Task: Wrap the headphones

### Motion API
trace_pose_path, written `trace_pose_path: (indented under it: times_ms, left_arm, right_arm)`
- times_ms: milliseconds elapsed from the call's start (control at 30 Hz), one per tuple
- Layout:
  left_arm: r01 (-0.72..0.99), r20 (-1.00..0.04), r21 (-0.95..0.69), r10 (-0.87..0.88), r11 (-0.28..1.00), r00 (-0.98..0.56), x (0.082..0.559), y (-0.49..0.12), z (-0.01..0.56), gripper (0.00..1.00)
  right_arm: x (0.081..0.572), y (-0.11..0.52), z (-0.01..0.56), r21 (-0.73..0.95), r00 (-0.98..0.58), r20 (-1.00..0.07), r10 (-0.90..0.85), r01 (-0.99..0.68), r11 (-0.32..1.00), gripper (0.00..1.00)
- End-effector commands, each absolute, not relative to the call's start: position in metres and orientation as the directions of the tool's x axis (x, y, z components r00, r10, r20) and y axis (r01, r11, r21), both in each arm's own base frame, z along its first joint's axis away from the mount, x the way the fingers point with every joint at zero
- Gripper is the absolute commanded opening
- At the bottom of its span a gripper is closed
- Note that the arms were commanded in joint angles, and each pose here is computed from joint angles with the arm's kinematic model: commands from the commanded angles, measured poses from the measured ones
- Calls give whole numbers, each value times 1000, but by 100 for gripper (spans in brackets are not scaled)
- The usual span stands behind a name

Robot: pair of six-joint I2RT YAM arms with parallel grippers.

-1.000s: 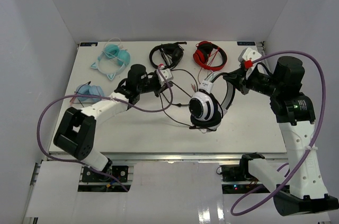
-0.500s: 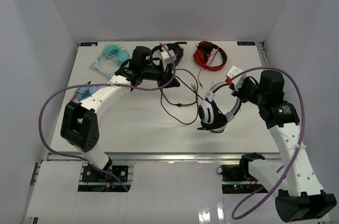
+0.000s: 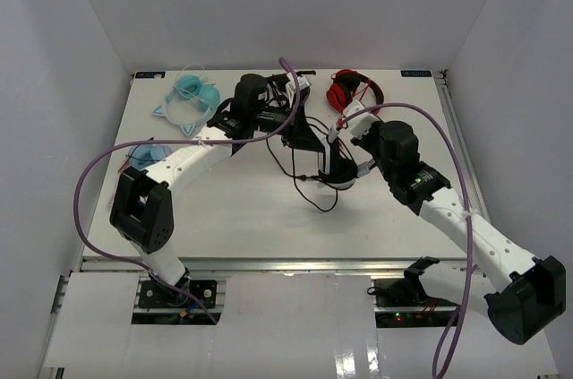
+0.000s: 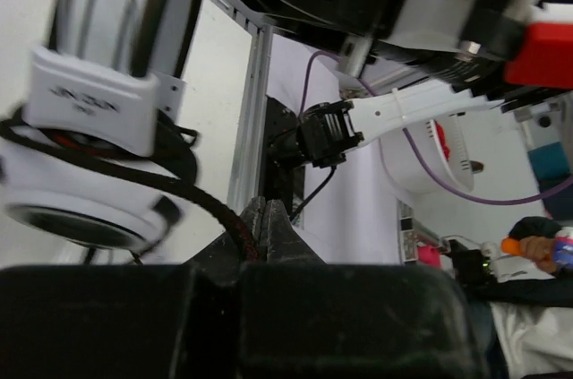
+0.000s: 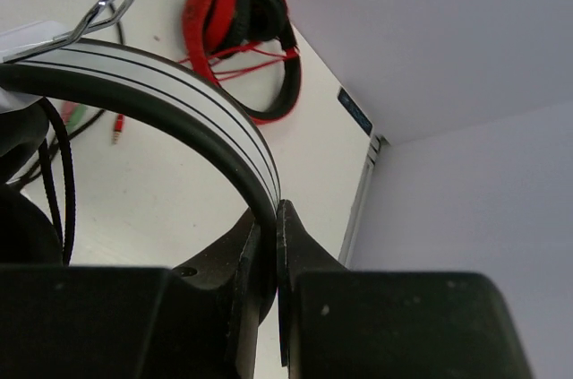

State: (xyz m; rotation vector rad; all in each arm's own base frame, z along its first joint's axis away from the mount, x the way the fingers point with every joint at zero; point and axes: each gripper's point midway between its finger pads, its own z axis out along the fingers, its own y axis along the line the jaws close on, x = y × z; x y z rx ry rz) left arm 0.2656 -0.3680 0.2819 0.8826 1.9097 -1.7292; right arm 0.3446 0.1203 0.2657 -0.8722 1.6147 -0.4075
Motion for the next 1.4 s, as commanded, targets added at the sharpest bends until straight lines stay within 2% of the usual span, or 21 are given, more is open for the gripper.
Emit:
trace_pose_path:
  times_ms: [0, 233, 367, 500, 567, 700, 800, 900, 1067, 1233, 1267, 1333, 1367]
  left_arm:
    - [646, -651, -759, 116, -79, -750, 235, -364, 329, 3]
    - [575, -580, -814, 51, -84, -813, 224, -384, 326, 6]
    - [584, -585, -811, 49, -37, -809, 218, -406, 316, 16]
    - [694, -693, -720, 60, -6, -718, 204, -415, 304, 30]
    - [739, -737, -672, 59, 53, -674, 195, -419, 286, 37]
    - [897, -899, -415, 82, 151, -430, 179, -418, 259, 47]
    - [938, -952, -270, 87, 219, -294, 182, -418, 238, 52]
    - [942, -975, -174, 84, 289, -206, 192, -415, 206, 54]
    - [932, -999, -46, -21, 359, -41, 214, -416, 186, 54]
    - [901, -1000, -6, -10, 433, -2, 232, -414, 152, 52]
    - [897, -1000, -4, 3, 441, -6, 235, -414, 144, 47]
    - [888, -999, 27, 27, 459, 17, 244, -411, 136, 28]
    - [883, -999, 27, 31, 468, 14, 249, -407, 134, 25]
  right_arm:
    - [369, 104, 335, -499, 23, -866, -499, 14, 867, 8]
    - [383, 167, 317, -226, -99, -962, -256, -244, 943, 8]
    - [387, 181, 318, -98, -157, -976, -151, -302, 948, 8]
    - [399, 169, 328, 43, -220, -975, -28, -311, 949, 8]
    - [404, 162, 339, 114, -246, -969, 36, -314, 943, 8]
    - [399, 161, 358, 217, -280, -953, 119, -351, 911, 8]
    - [390, 163, 371, 283, -297, -939, 172, -382, 880, 8]
    - [379, 162, 386, 354, -314, -920, 233, -414, 839, 8]
    - [360, 153, 410, 463, -350, -879, 324, -466, 754, 8]
    - [340, 147, 430, 543, -390, -837, 383, -512, 665, 8]
    - [335, 145, 434, 549, -395, -834, 385, -529, 647, 8]
    - [319, 147, 441, 542, -404, -840, 363, -593, 595, 8]
    - [313, 148, 441, 526, -398, -850, 344, -623, 579, 8]
